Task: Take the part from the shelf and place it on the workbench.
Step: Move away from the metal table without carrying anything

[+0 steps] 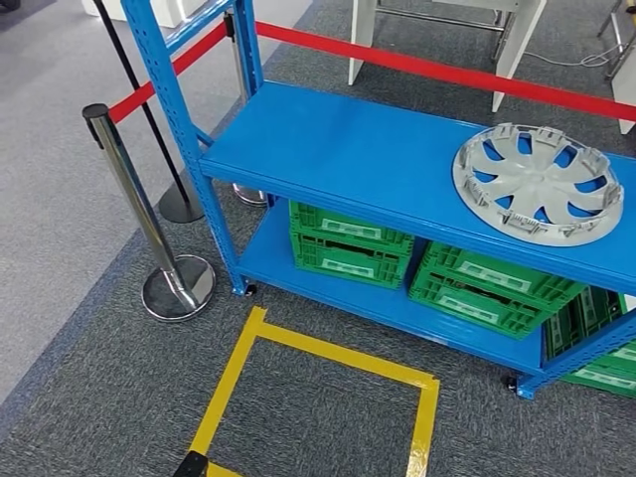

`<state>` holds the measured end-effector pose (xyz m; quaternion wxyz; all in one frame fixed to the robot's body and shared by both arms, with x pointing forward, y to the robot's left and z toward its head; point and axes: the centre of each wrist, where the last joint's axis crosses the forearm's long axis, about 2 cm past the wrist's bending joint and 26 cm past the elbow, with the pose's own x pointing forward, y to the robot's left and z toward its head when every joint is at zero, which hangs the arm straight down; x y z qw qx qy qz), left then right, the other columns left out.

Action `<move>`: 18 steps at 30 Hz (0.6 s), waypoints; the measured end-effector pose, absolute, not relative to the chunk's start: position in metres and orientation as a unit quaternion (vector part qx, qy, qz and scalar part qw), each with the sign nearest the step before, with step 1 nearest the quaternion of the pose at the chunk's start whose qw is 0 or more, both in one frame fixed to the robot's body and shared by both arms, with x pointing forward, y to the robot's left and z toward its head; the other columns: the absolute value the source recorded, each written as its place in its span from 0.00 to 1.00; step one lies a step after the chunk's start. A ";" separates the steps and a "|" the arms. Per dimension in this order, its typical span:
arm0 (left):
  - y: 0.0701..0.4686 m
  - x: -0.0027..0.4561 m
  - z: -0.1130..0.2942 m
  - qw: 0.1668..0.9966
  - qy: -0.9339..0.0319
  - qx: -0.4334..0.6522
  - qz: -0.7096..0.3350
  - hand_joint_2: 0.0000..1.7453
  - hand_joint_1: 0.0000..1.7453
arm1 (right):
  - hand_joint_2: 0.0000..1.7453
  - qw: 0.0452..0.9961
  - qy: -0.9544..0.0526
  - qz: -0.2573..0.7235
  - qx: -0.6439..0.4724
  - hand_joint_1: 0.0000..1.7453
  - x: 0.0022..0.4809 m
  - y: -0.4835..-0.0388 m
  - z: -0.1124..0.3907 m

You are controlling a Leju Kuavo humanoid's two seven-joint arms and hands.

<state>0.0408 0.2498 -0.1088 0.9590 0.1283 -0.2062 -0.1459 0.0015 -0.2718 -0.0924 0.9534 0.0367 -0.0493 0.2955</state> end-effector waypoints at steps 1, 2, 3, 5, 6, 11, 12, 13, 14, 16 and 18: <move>0.250 0.041 -0.109 0.959 -0.206 0.128 -0.146 0.00 0.00 | 0.00 0.953 -0.050 0.296 0.037 0.00 0.002 -0.271 -0.092; 0.250 0.041 -0.109 0.959 -0.206 0.128 -0.146 0.00 0.00 | 0.00 0.953 -0.051 0.295 0.037 0.00 0.003 -0.271 -0.092; 0.250 0.042 -0.109 0.959 -0.207 0.128 -0.146 0.00 0.00 | 0.00 0.953 -0.051 0.295 0.038 0.00 0.003 -0.271 -0.092; 0.250 0.042 -0.109 0.959 -0.207 0.129 -0.146 0.00 0.00 | 0.00 0.953 -0.050 0.295 0.039 0.00 0.002 -0.269 -0.092; 0.250 0.042 -0.109 0.959 -0.207 0.129 -0.146 0.00 0.00 | 0.00 0.953 -0.050 0.296 0.040 0.00 0.002 -0.269 -0.092; 0.249 0.040 -0.109 0.959 -0.205 0.128 -0.147 0.00 0.00 | 0.00 0.953 -0.050 0.296 0.041 0.00 0.003 -0.269 -0.093; 0.250 0.040 -0.109 0.959 -0.205 0.128 -0.147 0.00 0.00 | 0.00 0.953 -0.049 0.296 0.041 0.00 0.003 -0.269 -0.093; 0.250 0.040 -0.109 0.959 -0.205 0.128 -0.148 0.00 0.00 | 0.00 0.953 -0.049 0.297 0.042 0.00 0.003 -0.269 -0.093; 0.250 0.040 -0.109 0.959 -0.205 0.129 -0.148 0.00 0.00 | 0.00 0.953 -0.049 0.297 0.043 0.00 0.003 -0.268 -0.093; 0.251 0.041 -0.109 0.959 -0.205 0.129 -0.149 0.00 0.00 | 0.00 0.953 -0.050 0.297 0.045 0.00 0.004 -0.266 -0.093; 0.251 0.041 -0.109 0.958 -0.206 0.130 -0.149 0.00 0.00 | 0.00 0.953 -0.051 0.297 0.045 0.00 0.004 -0.266 -0.093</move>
